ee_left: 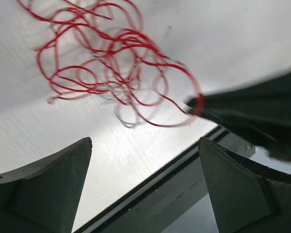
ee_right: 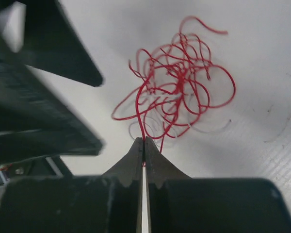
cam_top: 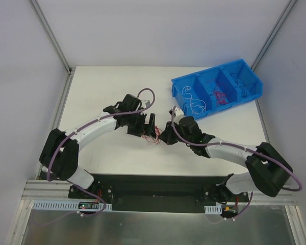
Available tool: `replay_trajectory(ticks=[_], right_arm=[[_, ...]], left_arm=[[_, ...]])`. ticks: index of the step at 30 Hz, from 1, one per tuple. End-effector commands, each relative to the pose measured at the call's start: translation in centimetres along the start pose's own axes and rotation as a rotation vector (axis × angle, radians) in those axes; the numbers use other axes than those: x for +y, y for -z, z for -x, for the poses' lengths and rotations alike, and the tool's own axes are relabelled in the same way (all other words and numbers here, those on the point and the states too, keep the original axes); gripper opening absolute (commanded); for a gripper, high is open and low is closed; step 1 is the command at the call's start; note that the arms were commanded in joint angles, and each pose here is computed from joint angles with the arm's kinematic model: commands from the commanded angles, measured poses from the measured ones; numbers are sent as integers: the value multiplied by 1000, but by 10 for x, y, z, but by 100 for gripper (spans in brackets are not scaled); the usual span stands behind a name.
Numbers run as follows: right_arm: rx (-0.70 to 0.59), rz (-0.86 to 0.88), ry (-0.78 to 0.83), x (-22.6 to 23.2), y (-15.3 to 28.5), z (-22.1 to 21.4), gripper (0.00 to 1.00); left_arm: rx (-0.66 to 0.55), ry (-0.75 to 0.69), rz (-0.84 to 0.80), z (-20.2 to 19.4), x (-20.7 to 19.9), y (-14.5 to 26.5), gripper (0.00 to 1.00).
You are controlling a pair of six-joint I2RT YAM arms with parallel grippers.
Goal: Untangle the cables
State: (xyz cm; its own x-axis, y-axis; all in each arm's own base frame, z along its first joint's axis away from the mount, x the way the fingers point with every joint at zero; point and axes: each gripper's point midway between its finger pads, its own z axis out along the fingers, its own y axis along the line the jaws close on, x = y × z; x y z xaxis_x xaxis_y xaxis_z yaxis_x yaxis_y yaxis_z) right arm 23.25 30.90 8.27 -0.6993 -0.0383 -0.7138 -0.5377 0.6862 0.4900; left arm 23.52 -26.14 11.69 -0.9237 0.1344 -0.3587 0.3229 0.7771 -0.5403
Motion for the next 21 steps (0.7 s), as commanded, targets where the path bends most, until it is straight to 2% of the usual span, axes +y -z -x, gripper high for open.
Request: replay_trajectory(ticks=[1,7,11,13,21], right_arm=[[-98,128,-21,39,25,32,0],[-170,198,-44,67,66,56,0],[-250,231,-3,93,110,93,0],[-293,240,42,108,136,116,0],[-499,242,254,172,260,222,0]], left_arm=[[-7,50,86,15,12,-16,91],[27,123,119,36,23,-55,90],[45,213,153,43,41,-75,82],[37,239,176,44,51,-76,79],[14,310,222,26,85,-61,78]])
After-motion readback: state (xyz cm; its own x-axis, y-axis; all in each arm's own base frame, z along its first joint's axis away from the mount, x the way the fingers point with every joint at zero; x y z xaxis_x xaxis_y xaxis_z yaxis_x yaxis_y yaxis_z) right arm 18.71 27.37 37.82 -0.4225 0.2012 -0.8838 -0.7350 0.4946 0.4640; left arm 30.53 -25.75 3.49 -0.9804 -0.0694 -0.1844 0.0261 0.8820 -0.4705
